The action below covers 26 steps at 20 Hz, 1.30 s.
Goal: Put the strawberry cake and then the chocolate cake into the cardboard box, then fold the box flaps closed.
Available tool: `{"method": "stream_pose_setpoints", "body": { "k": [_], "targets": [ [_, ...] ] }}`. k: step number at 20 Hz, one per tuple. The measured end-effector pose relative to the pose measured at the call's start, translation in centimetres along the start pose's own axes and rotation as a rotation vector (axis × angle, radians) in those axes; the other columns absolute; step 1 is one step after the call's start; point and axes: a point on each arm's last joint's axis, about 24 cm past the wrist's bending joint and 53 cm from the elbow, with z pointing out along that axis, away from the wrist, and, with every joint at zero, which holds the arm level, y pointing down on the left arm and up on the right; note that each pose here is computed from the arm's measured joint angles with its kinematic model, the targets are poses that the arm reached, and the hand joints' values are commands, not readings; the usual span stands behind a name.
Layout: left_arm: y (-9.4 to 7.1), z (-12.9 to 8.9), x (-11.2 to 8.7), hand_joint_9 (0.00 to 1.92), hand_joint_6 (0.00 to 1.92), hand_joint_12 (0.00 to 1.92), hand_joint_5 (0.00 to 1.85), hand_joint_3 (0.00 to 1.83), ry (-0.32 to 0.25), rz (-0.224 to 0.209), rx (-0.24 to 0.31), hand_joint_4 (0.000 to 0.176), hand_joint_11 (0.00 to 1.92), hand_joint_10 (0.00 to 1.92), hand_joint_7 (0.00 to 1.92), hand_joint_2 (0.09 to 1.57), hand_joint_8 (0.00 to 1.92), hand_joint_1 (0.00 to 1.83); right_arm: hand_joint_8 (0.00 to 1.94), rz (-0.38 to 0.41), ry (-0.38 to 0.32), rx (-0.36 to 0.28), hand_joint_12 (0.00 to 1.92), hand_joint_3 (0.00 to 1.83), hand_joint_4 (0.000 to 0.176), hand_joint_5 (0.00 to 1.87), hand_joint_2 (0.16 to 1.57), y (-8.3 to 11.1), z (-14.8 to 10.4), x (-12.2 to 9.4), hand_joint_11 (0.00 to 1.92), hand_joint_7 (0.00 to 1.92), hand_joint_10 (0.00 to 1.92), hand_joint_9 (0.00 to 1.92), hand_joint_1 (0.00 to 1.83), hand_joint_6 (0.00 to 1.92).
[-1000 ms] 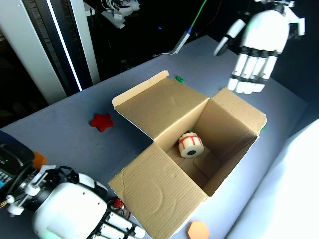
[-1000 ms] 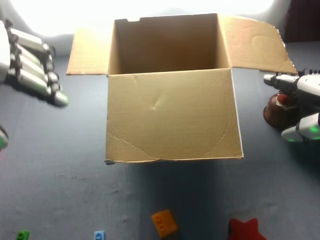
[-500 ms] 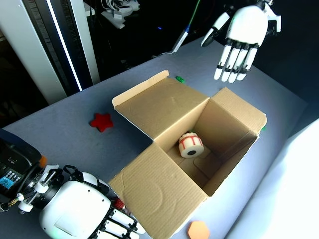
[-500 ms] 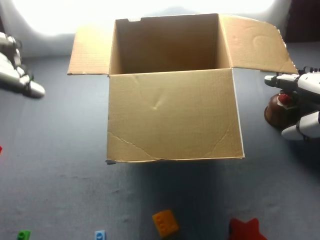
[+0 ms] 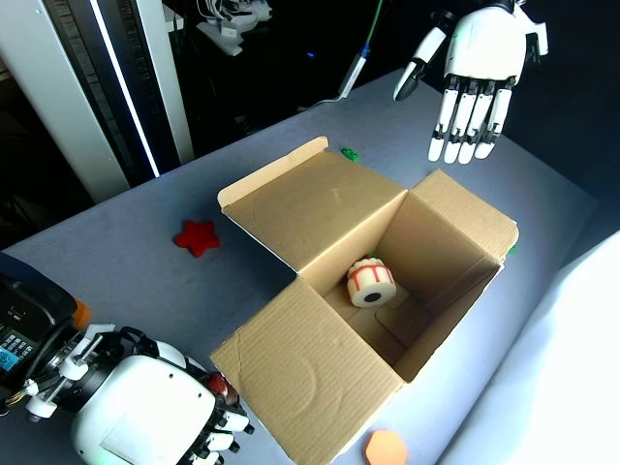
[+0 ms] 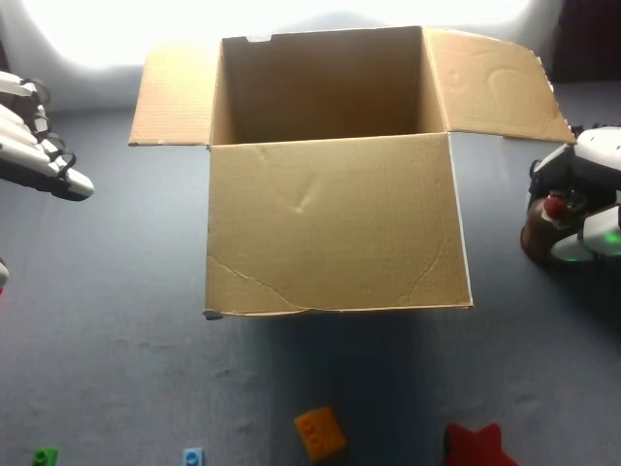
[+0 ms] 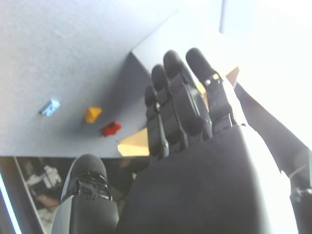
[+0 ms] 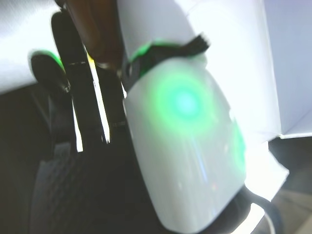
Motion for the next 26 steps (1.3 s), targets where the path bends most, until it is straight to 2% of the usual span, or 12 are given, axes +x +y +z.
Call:
{"method": "stream_pose_setpoints", "body": {
  "k": [3,7,9,10,11,13,16,18,20,22,24,26],
  "targets": [
    [0.3,-0.8,-2.4,0.56,0.0,1.09,0.42,0.0,-0.096,-0.099,0.033,0.0,0.1,0.0,0.52,1.21,0.0,0.1,1.11,0.013,-0.027,-0.019,1.81,0.0,0.0,0.88,1.16,1.0,-0.5,-1.8,0.48,0.93,1.44,0.77,1.36,1.02],
    [0.4,-0.5,-1.7,0.56,0.0,1.15,0.45,0.0,-0.064,-0.091,0.039,0.0,0.08,0.01,0.54,1.22,0.0,0.14,1.01,0.028,-0.096,-0.04,1.84,0.0,0.0,0.91,1.14,1.9,-2.3,-5.5,0.49,0.98,1.42,0.81,1.37,0.96],
    [0.6,-0.4,-1.1,0.56,0.0,1.07,0.45,0.0,-0.036,-0.085,0.027,0.0,0.1,0.0,0.55,1.2,0.0,0.16,1.09,0.031,-0.109,-0.043,1.88,0.0,0.0,0.87,1.15,2.1,-3.1,-6.5,0.48,0.95,1.45,0.78,1.37,1.02],
    [0.5,-0.2,-0.7,0.58,0.0,1.03,0.47,0.0,-0.023,-0.072,0.023,0.0,0.12,0.0,0.57,1.19,0.0,0.18,1.07,0.031,-0.117,-0.048,1.89,0.0,0.0,0.92,1.14,2.3,-3.5,-7.1,0.49,0.97,1.45,0.79,1.36,0.95],
    [0.0,0.0,-0.6,0.59,0.0,0.99,0.47,0.0,-0.014,-0.072,0.037,0.0,0.16,0.0,0.58,1.19,0.0,0.19,1.12,0.02,-0.132,-0.059,1.85,0.0,0.0,0.9,1.16,2.8,-4.1,-8.0,0.49,0.91,1.47,0.78,1.36,0.98],
    [-0.8,0.1,-0.9,0.57,0.0,0.97,0.46,0.0,-0.024,-0.091,0.069,0.0,0.15,0.0,0.56,1.18,0.0,0.16,1.09,-0.01,-0.174,-0.09,1.81,0.0,0.0,0.9,1.15,3.9,-4.8,-9.9,0.49,0.94,1.44,0.79,1.35,1.0],
    [-1.0,0.5,-0.8,0.53,0.0,0.96,0.42,0.0,-0.015,-0.091,0.082,0.0,0.12,0.0,0.52,1.18,0.0,0.15,1.1,-0.113,-0.247,-0.162,1.87,0.0,0.0,0.86,1.16,6.4,-5.5,-11.9,0.47,0.95,1.46,0.78,1.35,1.04],
    [-1.3,1.1,0.1,0.55,0.0,0.97,0.42,0.0,0.018,-0.1,0.095,0.0,0.14,0.01,0.53,1.19,0.0,0.12,1.05,-0.092,-0.275,-0.197,1.83,0.0,0.0,0.89,1.15,7.7,-5.7,-12.8,0.49,0.98,1.43,0.81,1.36,0.99],
    [-0.3,1.4,0.7,0.56,0.0,0.97,0.42,0.0,0.043,-0.105,0.079,0.0,0.14,0.01,0.53,1.18,0.0,0.15,1.06,-0.095,-0.288,-0.233,1.8,0.0,0.0,0.88,1.14,9.2,-5.8,-13.1,0.49,0.97,1.39,0.82,1.36,1.01],
    [1.2,1.6,0.3,0.56,0.01,0.97,0.45,0.0,0.028,-0.119,0.046,0.0,0.15,0.01,0.53,1.17,0.0,0.18,1.09,-0.111,-0.292,-0.269,1.8,0.0,0.0,0.87,1.15,10.8,-5.6,-13.0,0.47,0.95,1.41,0.8,1.35,1.03],
    [2.7,1.9,0.4,0.55,0.01,0.97,0.44,0.0,0.014,-0.169,0.024,0.0,0.14,0.0,0.52,1.18,0.0,0.17,1.03,-0.118,-0.297,-0.334,1.81,0.0,0.0,0.88,1.15,13.6,-5.6,-12.8,0.45,0.99,1.41,0.81,1.36,1.02],
    [3.5,2.1,0.7,0.55,0.0,0.97,0.43,0.0,0.011,-0.196,0.016,0.0,0.13,0.0,0.52,1.17,0.0,0.16,0.97,-0.177,-0.32,-0.411,1.82,0.0,0.0,0.91,1.13,16.4,-5.8,-12.4,0.45,1.03,1.39,0.83,1.37,0.96]
  ]
}}
